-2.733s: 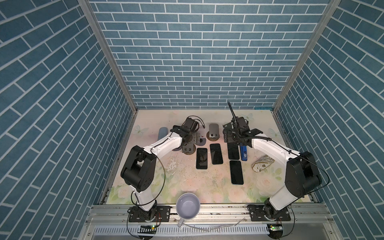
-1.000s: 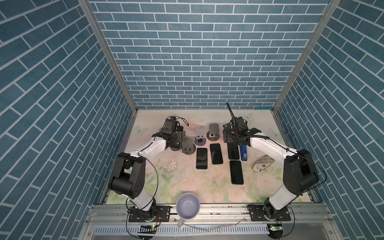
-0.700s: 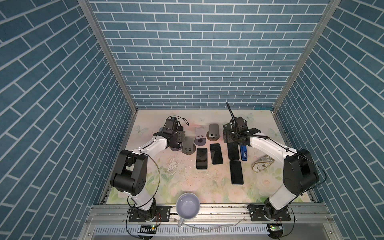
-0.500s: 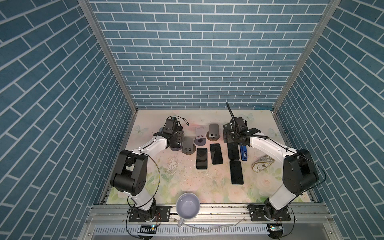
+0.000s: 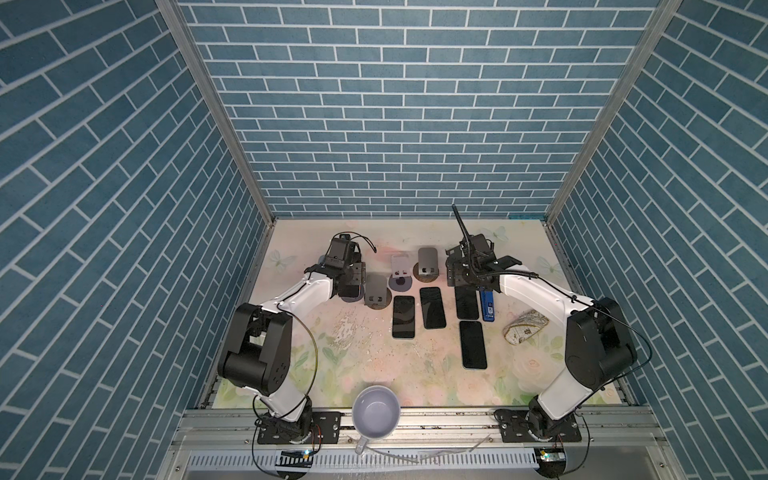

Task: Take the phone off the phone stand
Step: 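Lift the purple-edged phone off the stand with the left gripper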

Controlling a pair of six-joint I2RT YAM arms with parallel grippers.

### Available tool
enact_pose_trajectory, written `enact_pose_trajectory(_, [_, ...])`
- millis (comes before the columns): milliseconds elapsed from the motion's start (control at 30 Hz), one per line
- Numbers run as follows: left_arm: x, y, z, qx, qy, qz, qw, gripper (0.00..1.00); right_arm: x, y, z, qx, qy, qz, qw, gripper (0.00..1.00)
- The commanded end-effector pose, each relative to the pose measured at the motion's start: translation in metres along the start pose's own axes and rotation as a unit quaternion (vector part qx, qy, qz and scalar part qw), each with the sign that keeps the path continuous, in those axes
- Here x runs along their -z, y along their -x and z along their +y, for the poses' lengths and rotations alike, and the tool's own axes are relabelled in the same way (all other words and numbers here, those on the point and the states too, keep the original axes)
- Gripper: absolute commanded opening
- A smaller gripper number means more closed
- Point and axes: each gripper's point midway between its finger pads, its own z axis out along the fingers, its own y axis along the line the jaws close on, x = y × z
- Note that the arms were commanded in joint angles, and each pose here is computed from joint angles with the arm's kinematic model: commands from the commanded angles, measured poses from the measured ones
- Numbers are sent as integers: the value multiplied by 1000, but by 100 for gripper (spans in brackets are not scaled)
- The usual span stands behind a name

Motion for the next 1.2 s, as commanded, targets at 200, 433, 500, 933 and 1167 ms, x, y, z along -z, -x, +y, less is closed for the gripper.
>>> enact_pose_trajectory(200, [67, 41, -3, 39, -17, -57, 997, 58, 14, 17, 7, -6, 13, -23, 1000, 88])
enact_pose_trajectory(433, [93, 38, -15, 75, -35, -46, 995, 57, 16, 16, 7, -8, 16, -26, 999, 88])
enact_pose_trajectory(500, [96, 31, -24, 84, -37, -33, 995, 57, 17, 16, 7, -9, 17, -27, 999, 88])
enact_pose_trajectory(933, [114, -25, -73, 57, -31, 29, 997, 57, 18, 13, 8, -5, 22, -29, 999, 88])
enact_pose_trajectory(1167, [104, -76, -68, 92, -23, 81, 992, 57, 17, 12, 8, -1, 25, -29, 999, 88])
